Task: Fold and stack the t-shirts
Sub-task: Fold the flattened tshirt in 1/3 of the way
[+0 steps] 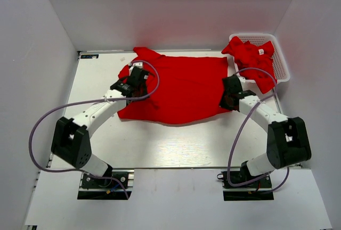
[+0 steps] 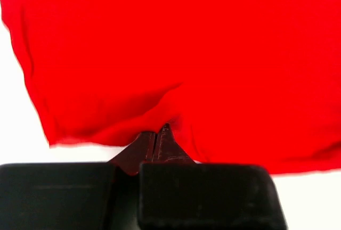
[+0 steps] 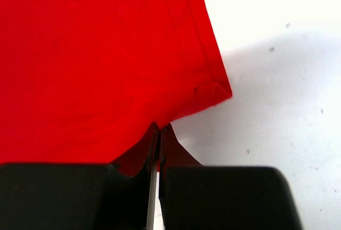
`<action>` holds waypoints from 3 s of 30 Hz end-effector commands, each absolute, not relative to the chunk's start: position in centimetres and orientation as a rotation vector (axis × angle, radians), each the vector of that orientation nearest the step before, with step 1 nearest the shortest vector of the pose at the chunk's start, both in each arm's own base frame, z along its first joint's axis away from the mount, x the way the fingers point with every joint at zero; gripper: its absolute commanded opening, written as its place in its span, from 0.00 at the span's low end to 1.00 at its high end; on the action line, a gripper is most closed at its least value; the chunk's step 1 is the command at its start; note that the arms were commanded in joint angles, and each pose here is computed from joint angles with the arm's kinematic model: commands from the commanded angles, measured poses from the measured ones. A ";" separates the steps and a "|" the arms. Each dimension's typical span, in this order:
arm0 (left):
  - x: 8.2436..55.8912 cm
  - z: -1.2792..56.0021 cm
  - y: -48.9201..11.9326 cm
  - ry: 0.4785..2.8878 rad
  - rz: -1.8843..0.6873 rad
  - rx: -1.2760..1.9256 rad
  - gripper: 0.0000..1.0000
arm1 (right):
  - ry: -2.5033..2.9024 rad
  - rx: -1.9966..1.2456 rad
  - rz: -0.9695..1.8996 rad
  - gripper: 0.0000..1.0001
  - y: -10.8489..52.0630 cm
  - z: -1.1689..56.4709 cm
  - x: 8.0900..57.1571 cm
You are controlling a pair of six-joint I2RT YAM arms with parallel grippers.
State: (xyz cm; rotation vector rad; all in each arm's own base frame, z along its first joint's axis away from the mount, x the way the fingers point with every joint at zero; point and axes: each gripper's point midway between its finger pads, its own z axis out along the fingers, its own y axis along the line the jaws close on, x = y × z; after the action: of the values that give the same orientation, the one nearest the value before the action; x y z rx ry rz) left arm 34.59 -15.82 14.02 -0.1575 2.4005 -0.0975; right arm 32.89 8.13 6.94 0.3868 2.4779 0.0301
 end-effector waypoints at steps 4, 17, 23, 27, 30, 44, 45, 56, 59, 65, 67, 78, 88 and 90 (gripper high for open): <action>39.5 17.3 -15.5 2.255 -0.068 -0.088 0.00 | 2.458 0.369 -0.041 0.00 7.6 8.6 35.5; 44.1 20.4 -14.5 2.051 -0.049 0.047 0.00 | 2.511 0.341 -0.117 0.00 7.2 8.5 37.8; 46.5 19.7 -14.3 2.048 -0.028 0.081 0.00 | 2.519 0.364 -0.123 0.00 7.1 8.7 39.6; 47.7 18.7 -14.5 2.045 -0.032 0.102 0.00 | 2.524 0.377 -0.127 0.00 6.9 8.5 40.3; 48.4 18.1 -13.8 2.046 -0.020 0.081 0.00 | 2.543 0.384 -0.136 0.00 6.7 8.2 40.7; 51.1 18.0 -13.6 1.967 -0.100 0.069 0.00 | 2.571 0.472 -0.170 0.00 5.3 6.7 41.5; 51.4 18.5 -13.7 1.943 -0.107 0.065 0.00 | 2.572 0.484 -0.176 0.00 5.1 6.5 41.6; 54.0 15.6 -13.3 1.970 -0.103 0.070 0.08 | 2.585 0.505 -0.185 0.37 4.7 5.7 42.1; 55.3 14.0 -11.9 1.994 -0.026 0.007 0.80 | 2.567 0.503 -0.198 0.58 4.3 5.9 42.9; 58.7 14.1 -11.8 2.013 -0.026 -0.028 1.00 | 2.505 0.385 -0.135 0.78 5.3 8.4 45.0; 59.4 15.0 -11.5 2.003 -0.029 -0.048 1.00 | 2.499 0.356 -0.086 0.90 6.1 8.9 45.1; 55.6 17.8 -11.0 2.031 -0.090 -0.063 1.00 | 2.489 0.054 0.182 0.90 10.2 9.7 41.5; 52.2 12.8 -14.6 2.154 -0.264 0.074 1.00 | 2.541 0.011 0.252 0.90 12.7 6.9 42.4; 52.0 11.8 -15.2 2.182 -0.303 0.098 1.00 | 2.556 0.033 0.258 0.90 12.9 6.4 42.5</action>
State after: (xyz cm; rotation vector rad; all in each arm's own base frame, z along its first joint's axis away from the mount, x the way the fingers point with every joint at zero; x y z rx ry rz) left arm 52.76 -13.16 11.71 0.0376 2.1698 -0.1894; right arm 41.00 11.87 6.07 0.0344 2.5843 0.2153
